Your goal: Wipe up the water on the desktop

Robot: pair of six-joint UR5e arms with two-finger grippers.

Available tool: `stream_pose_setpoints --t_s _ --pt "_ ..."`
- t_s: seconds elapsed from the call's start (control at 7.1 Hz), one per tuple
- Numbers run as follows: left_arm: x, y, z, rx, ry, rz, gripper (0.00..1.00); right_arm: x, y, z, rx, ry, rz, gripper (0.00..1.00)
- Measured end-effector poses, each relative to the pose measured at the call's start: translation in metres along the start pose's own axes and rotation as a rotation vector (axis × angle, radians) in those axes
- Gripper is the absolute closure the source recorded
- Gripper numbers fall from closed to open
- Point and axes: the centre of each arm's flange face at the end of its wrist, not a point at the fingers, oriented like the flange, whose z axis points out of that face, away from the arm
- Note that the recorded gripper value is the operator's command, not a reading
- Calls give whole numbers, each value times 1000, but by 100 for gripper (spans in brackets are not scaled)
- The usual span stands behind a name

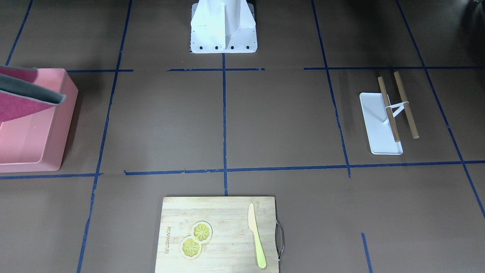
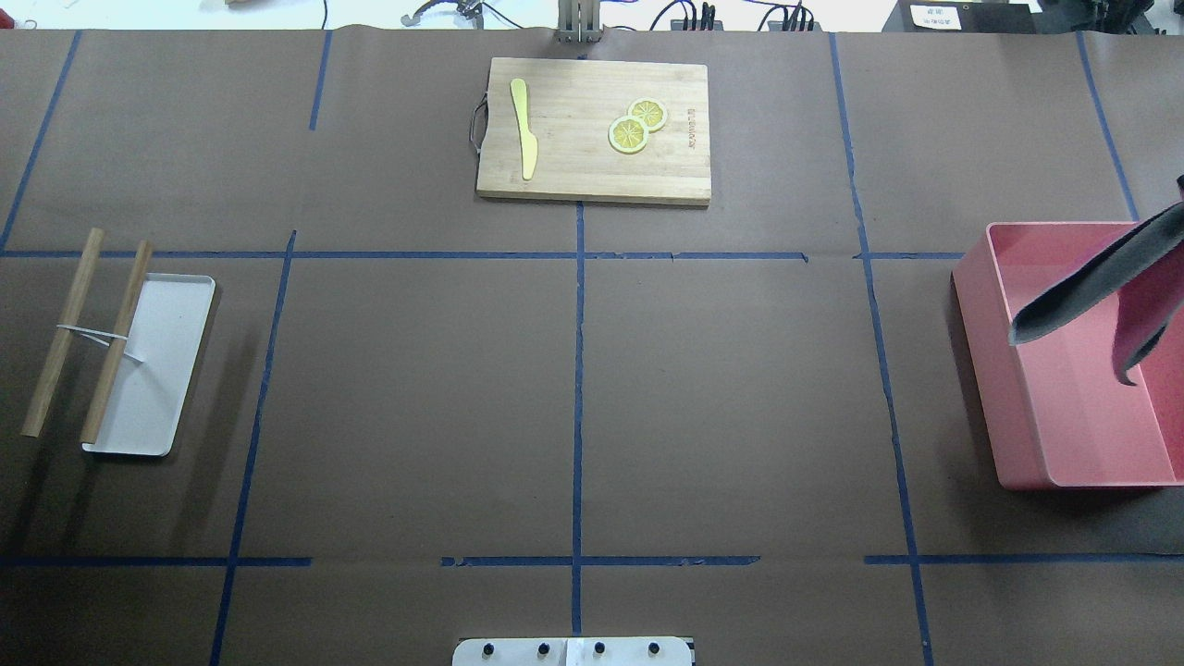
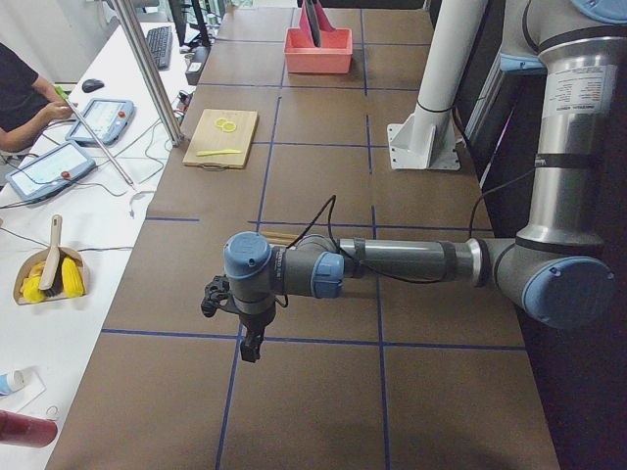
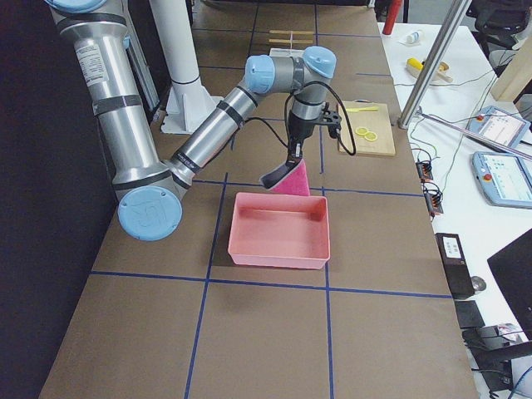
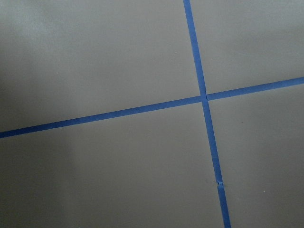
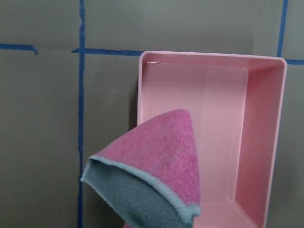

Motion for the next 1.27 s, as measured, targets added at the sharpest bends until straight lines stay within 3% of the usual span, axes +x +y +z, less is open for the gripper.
stream_pose_setpoints --t_s 0.14,0.28,0.42,0.99,1.27 --pt "-1 2 2 -3 0 -1 0 22 -1 10 -23 4 -23 89" --pt "-2 3 3 -6 1 1 0 36 0 16 -38 4 -36 48" --pt "-2 4 4 -7 1 5 0 44 0 19 -43 1 -37 0" --pt "-3 3 5 -9 2 8 0 60 1 15 -35 -25 4 0" --pt "-7 4 10 -20 4 -2 0 96 -4 14 33 -147 23 0"
